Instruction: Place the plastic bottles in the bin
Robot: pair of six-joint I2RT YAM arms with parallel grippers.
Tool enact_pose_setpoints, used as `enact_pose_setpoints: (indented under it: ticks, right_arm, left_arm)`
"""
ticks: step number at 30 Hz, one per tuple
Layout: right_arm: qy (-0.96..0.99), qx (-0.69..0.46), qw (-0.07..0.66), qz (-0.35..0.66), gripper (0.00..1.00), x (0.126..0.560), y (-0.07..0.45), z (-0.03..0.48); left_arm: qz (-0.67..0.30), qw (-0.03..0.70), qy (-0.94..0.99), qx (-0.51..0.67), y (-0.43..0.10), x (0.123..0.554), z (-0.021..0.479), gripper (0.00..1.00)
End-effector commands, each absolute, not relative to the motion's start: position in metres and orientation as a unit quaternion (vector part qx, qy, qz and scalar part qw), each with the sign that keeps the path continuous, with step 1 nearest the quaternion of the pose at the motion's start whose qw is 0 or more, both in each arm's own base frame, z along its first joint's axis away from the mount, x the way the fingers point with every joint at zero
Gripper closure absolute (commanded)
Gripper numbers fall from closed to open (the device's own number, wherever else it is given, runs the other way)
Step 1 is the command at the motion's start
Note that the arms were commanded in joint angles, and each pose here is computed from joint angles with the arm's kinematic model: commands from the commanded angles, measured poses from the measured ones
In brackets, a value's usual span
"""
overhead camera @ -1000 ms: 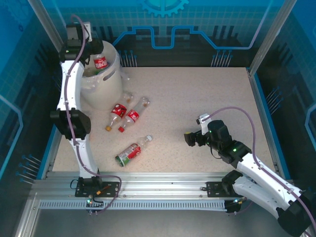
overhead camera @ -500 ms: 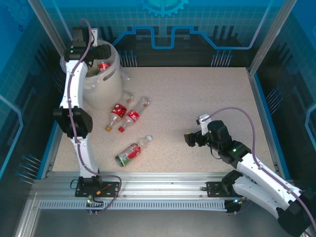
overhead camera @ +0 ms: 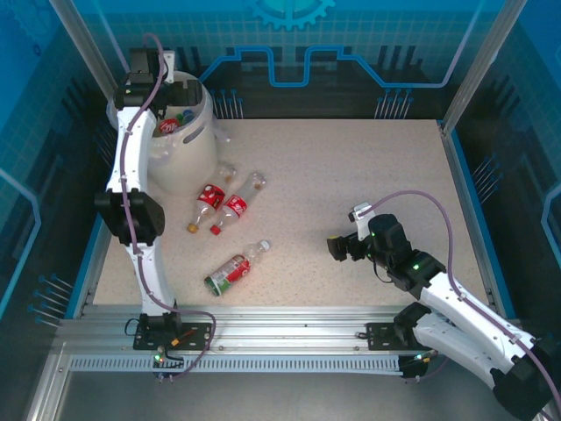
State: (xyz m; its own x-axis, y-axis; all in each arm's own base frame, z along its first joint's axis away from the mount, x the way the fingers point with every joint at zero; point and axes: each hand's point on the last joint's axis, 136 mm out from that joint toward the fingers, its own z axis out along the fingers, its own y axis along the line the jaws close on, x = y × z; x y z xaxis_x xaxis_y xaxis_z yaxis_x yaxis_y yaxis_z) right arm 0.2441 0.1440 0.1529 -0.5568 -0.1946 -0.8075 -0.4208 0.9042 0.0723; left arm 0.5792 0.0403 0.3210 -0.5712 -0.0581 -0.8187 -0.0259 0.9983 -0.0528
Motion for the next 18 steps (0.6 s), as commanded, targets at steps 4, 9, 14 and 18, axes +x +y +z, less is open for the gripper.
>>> enact_pose_setpoints:
  ticks: [4,9,14,18]
  right_arm:
    - [0.866,-0.181,0.447,0.131,0.00,0.250,0.145,0.157]
    - [0.866,-0.179,0.447,0.138,0.00,0.256,0.147,0.157]
    - [0.868,-0.167,0.448,0.135,0.00,0.264,0.144,0.157]
    - [0.874,-0.143,0.445,0.134,0.00,0.270,0.135,0.154]
  left_arm:
    - [0.011,0.503,0.864,-0.023,0.043,0.533,0.388,0.01]
    - [0.027,0.538,0.842,-0.039,0.046,0.489,0.428,0.01]
    - [0.025,0.540,0.839,-0.059,0.039,0.426,0.444,0.01]
    - [0.014,0.523,0.851,-0.038,0.004,0.369,0.423,0.01]
